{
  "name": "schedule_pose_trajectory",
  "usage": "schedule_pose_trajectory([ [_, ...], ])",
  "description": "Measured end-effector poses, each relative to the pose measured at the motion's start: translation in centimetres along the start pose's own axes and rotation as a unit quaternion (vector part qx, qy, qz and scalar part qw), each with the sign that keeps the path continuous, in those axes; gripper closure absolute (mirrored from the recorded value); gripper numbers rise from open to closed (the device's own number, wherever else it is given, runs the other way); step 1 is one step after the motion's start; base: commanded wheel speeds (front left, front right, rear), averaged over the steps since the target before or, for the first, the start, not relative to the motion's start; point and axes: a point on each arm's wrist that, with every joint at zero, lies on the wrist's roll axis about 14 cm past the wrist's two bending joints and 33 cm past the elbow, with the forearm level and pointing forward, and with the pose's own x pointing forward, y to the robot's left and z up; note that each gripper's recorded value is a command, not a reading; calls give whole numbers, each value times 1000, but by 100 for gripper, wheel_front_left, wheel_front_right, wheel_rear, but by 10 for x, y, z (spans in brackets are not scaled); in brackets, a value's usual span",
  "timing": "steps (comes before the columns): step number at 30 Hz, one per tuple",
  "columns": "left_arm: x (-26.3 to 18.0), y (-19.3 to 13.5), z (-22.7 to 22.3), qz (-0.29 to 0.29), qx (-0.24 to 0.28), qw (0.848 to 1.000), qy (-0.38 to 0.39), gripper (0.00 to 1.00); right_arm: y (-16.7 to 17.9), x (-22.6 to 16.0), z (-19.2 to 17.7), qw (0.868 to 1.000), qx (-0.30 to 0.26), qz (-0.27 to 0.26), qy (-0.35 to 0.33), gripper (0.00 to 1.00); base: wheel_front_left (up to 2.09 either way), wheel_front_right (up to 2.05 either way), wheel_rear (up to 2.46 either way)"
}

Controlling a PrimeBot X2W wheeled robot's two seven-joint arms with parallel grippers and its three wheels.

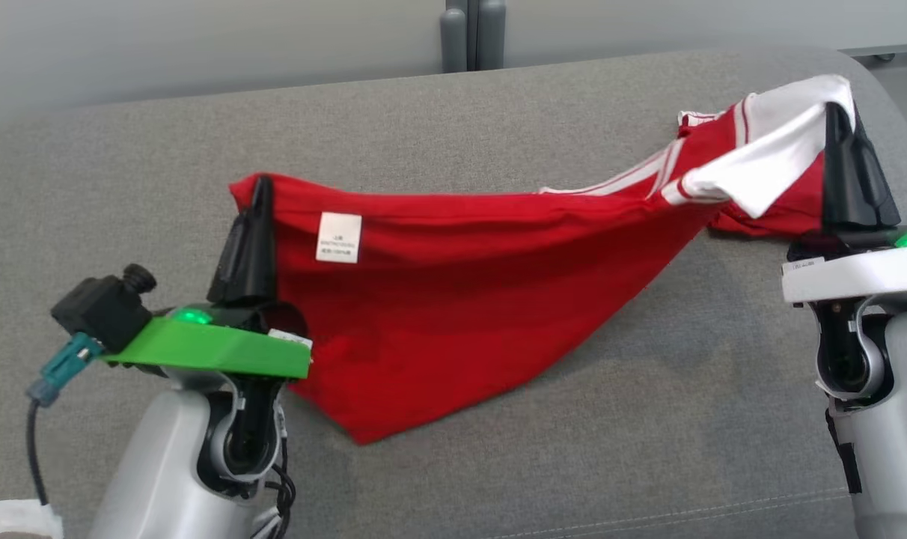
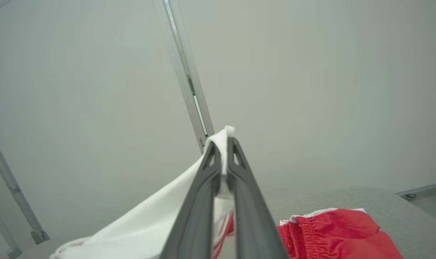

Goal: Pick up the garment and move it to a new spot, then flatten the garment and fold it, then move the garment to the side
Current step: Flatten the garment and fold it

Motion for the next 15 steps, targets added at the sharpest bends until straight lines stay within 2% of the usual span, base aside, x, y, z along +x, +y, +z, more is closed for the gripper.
schedule_pose_trajectory([
  [4, 1, -21, 48, -35, 14, 997, -68, 100, 17, 4, 39, 998, 26, 21, -62, 100, 0, 0, 0],
  [7, -3, -40, 95, -63, 34, 988, -138, 100, 30, 3, 69, 993, 39, 38, -108, 100, 0, 0, 0],
  [10, -11, -61, 120, -92, 45, 979, -176, 100, 44, -1, 95, 986, 55, 59, -145, 100, 0, 0, 0],
  [12, -13, -69, 125, -104, 48, 976, -184, 100, 52, -3, 97, 984, 69, 71, -148, 100, 0, 0, 0],
  [15, -13, -62, 121, -92, 58, 979, -175, 100, 63, -8, 72, 986, 98, 81, -109, 100, 0, 0, 0],
])
